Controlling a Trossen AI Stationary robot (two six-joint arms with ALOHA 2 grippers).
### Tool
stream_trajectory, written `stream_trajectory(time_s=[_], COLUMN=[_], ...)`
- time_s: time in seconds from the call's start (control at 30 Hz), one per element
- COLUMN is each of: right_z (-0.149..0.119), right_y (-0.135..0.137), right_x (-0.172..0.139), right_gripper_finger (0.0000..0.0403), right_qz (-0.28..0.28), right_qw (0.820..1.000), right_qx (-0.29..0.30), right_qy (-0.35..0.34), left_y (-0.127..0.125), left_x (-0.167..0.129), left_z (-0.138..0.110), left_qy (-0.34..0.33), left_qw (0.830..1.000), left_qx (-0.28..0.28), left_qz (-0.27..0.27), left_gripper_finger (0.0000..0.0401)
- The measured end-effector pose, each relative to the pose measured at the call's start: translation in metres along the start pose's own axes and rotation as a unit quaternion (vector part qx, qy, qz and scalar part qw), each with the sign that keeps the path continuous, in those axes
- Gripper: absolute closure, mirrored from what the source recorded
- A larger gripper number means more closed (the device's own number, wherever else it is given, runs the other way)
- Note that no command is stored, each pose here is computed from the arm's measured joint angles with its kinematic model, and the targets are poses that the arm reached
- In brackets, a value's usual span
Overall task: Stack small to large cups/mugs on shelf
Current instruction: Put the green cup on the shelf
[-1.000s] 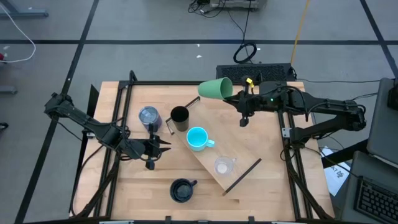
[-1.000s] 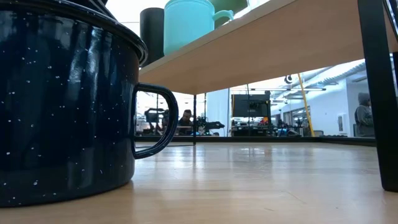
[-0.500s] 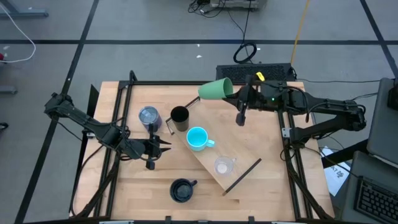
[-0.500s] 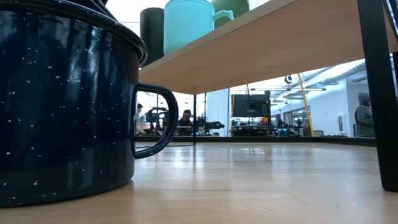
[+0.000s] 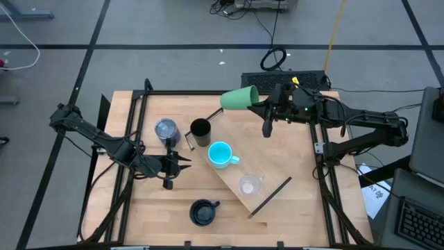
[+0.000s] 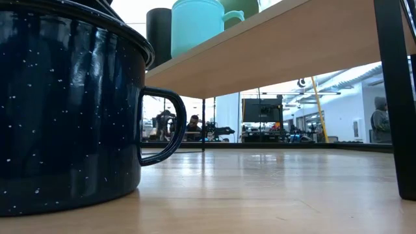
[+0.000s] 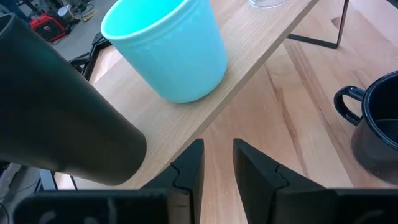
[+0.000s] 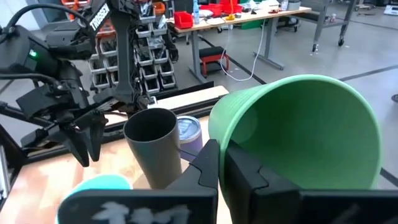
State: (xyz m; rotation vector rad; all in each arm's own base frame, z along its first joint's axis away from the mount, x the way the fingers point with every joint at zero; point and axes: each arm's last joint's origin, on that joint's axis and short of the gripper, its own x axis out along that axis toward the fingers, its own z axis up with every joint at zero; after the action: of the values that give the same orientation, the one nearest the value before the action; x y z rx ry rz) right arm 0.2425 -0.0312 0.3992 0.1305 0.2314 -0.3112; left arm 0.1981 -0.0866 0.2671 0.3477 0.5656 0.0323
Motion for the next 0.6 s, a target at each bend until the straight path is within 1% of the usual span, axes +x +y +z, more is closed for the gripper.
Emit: stream_trajectory(time_s=[0.13,0.23,0.43,0.6], right_z=[0.0000,0.0000,-0.0007,-0.0008], right_y=[0.0000,0.0000,-0.0001,-0.0001], right_x=[0.0000,0.0000,0.0000,0.0000], right_gripper_finger=[0.0403,0.0403,0.0403,0.0403], right_qz=[0.000,0.000,0.000,0.000], right_qw=[1.000,1.000,0.998,0.992], right_qx=[0.007,0.001,-0.066,-0.127], right_qy=[0.000,0.000,0.004,0.004], left_y=[0.0000,0.0000,0.0000,0.0000], left_x=[0.0000,0.0001,0.0000,0.0000], left_z=[0.0000,0.0000,0.0000,0.0001], left_qy=[0.000,0.000,0.000,0.000], left_qw=[1.000,1.000,1.000,1.000], left_qx=[0.001,0.002,0.002,0.002], left_qz=[0.000,0.000,0.000,0.000], left_gripper_finger=[0.0313,0.0313,0.0313,0.0313])
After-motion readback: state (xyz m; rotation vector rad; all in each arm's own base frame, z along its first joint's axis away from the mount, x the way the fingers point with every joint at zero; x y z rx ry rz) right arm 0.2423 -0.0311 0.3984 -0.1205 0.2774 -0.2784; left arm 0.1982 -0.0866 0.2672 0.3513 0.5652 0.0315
